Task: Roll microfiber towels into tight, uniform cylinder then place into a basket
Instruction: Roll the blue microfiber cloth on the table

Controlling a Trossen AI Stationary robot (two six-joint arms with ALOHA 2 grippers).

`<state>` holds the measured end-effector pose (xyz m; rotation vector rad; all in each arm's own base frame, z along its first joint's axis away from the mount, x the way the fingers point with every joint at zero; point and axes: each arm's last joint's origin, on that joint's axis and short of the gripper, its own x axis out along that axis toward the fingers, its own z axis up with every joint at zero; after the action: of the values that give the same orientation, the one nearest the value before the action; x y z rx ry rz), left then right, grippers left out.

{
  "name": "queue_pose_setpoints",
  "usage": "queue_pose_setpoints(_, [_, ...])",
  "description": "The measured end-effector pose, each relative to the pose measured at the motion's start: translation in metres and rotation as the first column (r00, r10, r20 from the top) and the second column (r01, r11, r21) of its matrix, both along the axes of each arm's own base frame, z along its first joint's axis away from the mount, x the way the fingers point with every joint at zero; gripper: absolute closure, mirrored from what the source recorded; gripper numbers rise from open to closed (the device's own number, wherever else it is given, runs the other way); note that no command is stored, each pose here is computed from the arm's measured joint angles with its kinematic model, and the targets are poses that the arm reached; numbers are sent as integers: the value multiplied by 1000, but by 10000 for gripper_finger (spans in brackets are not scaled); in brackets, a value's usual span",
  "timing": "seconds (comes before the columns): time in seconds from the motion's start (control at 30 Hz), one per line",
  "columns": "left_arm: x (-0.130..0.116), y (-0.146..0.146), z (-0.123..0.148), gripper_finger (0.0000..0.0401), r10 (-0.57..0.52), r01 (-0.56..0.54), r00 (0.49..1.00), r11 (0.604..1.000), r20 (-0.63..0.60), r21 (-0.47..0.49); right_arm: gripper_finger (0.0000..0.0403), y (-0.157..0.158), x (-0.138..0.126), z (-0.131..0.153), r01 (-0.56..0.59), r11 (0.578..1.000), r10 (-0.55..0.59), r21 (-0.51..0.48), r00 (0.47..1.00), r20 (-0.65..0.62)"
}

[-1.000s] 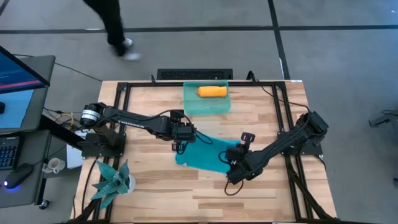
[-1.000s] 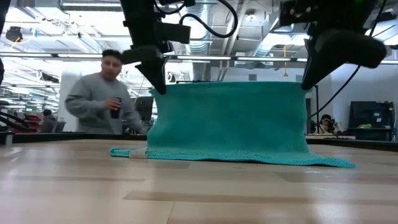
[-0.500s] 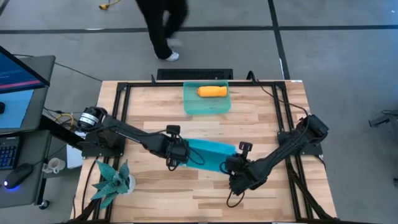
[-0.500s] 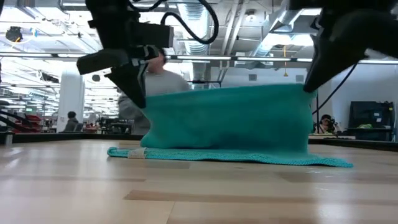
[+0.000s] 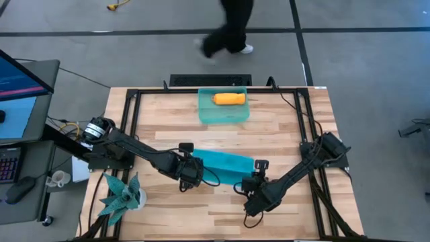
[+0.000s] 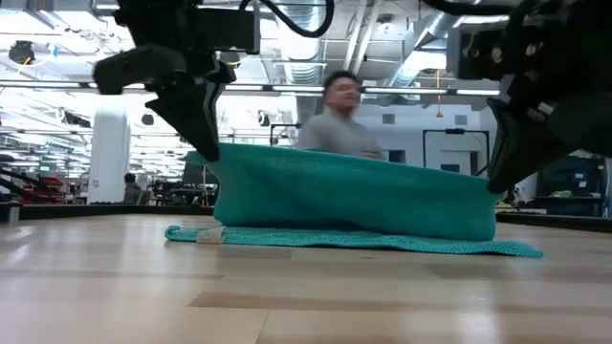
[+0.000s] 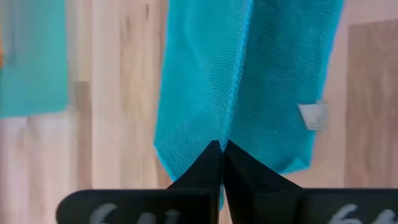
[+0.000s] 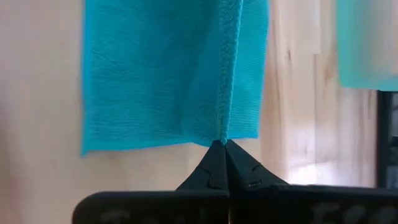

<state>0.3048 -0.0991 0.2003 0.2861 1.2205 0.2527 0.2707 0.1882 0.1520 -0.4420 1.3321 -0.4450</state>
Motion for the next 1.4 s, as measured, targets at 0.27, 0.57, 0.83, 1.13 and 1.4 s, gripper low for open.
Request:
queue_pose_setpoints(0.27, [-2, -9, -1, 401, -40, 39, 999, 997, -11, -68, 401, 8, -1, 10, -38, 999, 38, 30, 999, 10])
queue_pose_setpoints(0.57, [8, 0, 27, 401, -87, 65, 995, 941, 50, 332, 401, -3, -5, 36, 18, 985, -19, -174, 1000, -7])
queue_pose_setpoints(0.83, [16, 27, 44, 401, 11, -32, 999, 909, 53, 415, 401, -32, -3, 40, 122, 928, -103, -351, 992, 72])
queue_pose_setpoints(1.13, [17, 63, 21, 401, 70, -58, 997, 949, -28, 311, 401, -46, -2, 19, 141, 922, -114, -361, 989, 94])
queue_pose_setpoints(1.4, [11, 56, 3, 401, 30, -17, 998, 980, -62, 200, 401, -32, -1, 14, 71, 954, -54, -293, 996, 66])
